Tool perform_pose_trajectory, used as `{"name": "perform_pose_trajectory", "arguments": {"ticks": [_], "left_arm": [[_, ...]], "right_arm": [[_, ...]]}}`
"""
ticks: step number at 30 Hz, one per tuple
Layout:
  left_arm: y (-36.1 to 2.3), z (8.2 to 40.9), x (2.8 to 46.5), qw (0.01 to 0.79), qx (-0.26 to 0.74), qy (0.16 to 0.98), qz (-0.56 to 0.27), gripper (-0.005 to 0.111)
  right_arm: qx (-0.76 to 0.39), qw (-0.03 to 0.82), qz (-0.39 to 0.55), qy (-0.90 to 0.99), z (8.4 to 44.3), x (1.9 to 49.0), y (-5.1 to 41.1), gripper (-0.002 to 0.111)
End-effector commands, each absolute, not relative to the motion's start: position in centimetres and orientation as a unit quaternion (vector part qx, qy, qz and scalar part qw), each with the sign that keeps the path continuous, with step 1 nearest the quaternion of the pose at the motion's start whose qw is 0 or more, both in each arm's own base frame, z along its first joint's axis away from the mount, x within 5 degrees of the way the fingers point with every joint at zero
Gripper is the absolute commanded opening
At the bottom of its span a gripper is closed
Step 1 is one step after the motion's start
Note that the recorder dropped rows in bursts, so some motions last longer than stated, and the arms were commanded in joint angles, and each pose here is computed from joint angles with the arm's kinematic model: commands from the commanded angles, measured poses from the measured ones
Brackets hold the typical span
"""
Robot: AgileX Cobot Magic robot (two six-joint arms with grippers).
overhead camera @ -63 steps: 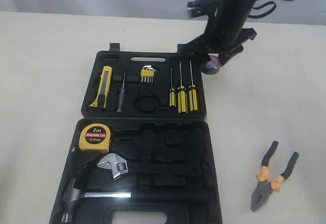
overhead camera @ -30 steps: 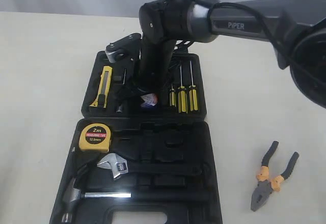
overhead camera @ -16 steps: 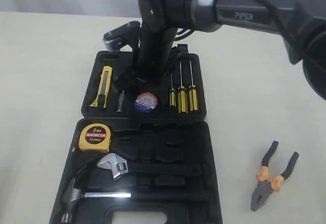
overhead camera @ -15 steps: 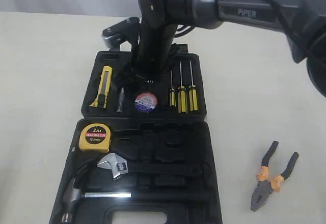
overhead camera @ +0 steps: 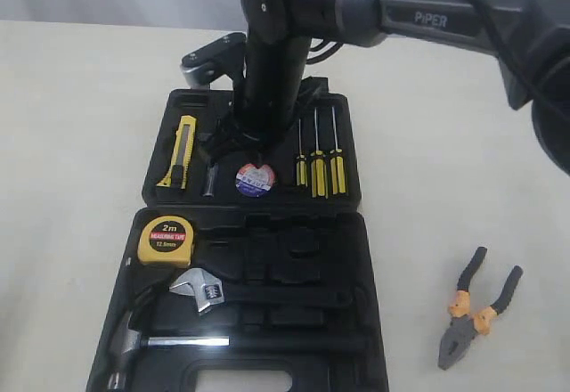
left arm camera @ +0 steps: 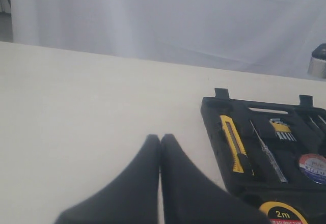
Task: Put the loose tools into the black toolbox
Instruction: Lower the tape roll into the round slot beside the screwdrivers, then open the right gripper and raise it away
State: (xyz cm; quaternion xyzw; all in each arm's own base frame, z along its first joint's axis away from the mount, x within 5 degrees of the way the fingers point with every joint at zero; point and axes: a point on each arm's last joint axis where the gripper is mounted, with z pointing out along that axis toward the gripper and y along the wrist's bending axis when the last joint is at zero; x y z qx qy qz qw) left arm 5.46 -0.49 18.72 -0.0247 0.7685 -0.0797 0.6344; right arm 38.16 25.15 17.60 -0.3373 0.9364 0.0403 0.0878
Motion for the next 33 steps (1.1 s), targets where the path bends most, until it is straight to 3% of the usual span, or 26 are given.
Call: {"name": "perform_pose_trajectory", "arguments": {"ticks": [1,4,13,25,29,33], "left_arm": [[-0.5,18.9,5.5,0.635,-0.021,0.768,-0.08,0.0],[-0.5,18.9,5.5,0.635,-0.021,0.768,-0.08,0.0],[-0.5,18.9,5.5,0.635,-0.021,0.768,-0.08,0.0],[-0.5,18.9,5.5,0.635,-0.021,0.768,-0.08,0.0],[-0.5,18.9,5.5,0.635,-0.021,0.768,-0.08,0.0],[-0.5,18.9,5.5,0.635,-0.021,0.768,-0.08,0.0]], "right_arm": [[-0.341,0.087,0.027,0.936,15.1,39.0,25.1,-0.001],[-0.343,0.088,0.023,0.935,14.6,39.1,25.2,-0.001],[-0.347,0.114,0.035,0.93,18.1,38.7,25.0,-0.001],[-0.347,0.057,0.066,0.934,12.8,38.7,25.9,-0.001],[-0.347,0.083,0.074,0.931,15.8,38.5,25.9,-0.001],[-0.351,0.119,0.074,0.926,21.5,37.5,24.9,-0.001]]}}
